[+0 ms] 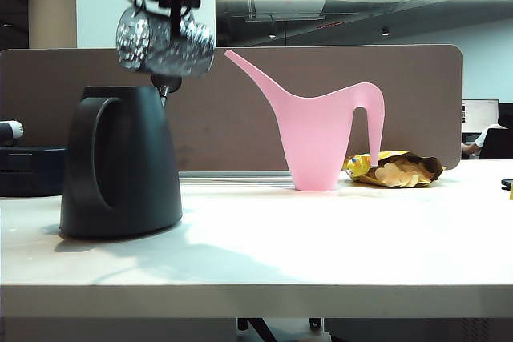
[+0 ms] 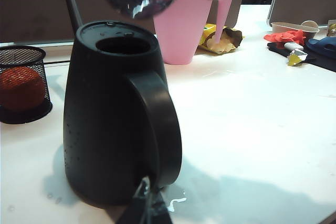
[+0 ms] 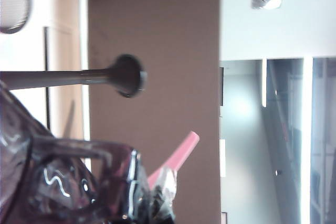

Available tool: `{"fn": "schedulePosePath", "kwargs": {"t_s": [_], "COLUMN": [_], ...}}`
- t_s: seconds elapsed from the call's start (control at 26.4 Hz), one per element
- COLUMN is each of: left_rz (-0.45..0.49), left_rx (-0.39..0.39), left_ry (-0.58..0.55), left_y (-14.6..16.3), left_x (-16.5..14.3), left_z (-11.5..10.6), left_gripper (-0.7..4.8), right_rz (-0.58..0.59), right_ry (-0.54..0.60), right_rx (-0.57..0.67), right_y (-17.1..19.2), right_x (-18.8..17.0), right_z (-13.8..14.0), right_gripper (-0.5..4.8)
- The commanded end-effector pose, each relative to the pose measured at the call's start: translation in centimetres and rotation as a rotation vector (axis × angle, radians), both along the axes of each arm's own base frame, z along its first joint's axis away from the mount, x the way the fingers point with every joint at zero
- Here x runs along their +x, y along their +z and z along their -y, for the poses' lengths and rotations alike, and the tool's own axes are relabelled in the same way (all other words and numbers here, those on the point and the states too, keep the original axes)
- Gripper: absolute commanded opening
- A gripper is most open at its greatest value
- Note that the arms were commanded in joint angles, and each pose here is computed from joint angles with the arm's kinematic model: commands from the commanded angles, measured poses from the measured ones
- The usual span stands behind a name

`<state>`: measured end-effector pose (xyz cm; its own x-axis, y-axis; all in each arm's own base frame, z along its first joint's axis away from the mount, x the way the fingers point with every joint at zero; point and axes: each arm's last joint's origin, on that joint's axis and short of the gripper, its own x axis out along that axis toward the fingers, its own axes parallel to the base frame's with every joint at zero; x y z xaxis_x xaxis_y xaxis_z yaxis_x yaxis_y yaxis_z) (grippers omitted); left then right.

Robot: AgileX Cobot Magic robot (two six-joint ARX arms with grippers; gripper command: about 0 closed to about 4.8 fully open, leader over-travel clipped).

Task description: Pour the water from the cup into the kettle.

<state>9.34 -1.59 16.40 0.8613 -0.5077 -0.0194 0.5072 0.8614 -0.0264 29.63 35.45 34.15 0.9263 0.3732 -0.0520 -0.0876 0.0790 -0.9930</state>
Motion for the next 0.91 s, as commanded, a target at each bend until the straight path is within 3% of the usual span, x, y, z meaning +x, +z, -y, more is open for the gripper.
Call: {"fn": "schedulePosePath", "kwargs": {"t_s": [0.04, 0.34, 0.53, 0.64, 0.83, 0.91], "left_rz": [0.009, 0.009, 0.009, 0.009, 0.009, 0.010], "left_rx": [0.003, 0.003, 0.003, 0.003, 0.003, 0.003], "left_ry": [-0.003, -0.003, -0.003, -0.003, -0.003, -0.003], "left_y": [0.1, 0.1, 0.1, 0.1, 0.1, 0.1], "left_x": [0.0, 0.0, 0.0, 0.0, 0.0, 0.0], "left_z": [0.0, 0.0, 0.0, 0.0, 0.0, 0.0], "left_gripper": [-0.05, -0.05, -0.05, -0.05, -0.05, -0.05], "right_rz": [0.018, -0.034, -0.116, -0.203, -0.308, -0.359], "right_ry": [-0.017, -0.131, -0.238, -0.243, -0.279, -0.312], "right_rx": [0.134, 0.424, 0.723, 0.867, 1.033, 1.127], "right_y": [2.4, 6.0, 9.1, 10.0, 10.7, 10.4], "right_x": [-0.6, -0.6, 0.2, 0.5, 1.1, 1.4], "right_z": [1.0, 4.8, 10.8, 13.8, 18.2, 21.3], "right_gripper": [-0.06, -0.06, -0.06, -0.06, -0.06, -0.06]}}
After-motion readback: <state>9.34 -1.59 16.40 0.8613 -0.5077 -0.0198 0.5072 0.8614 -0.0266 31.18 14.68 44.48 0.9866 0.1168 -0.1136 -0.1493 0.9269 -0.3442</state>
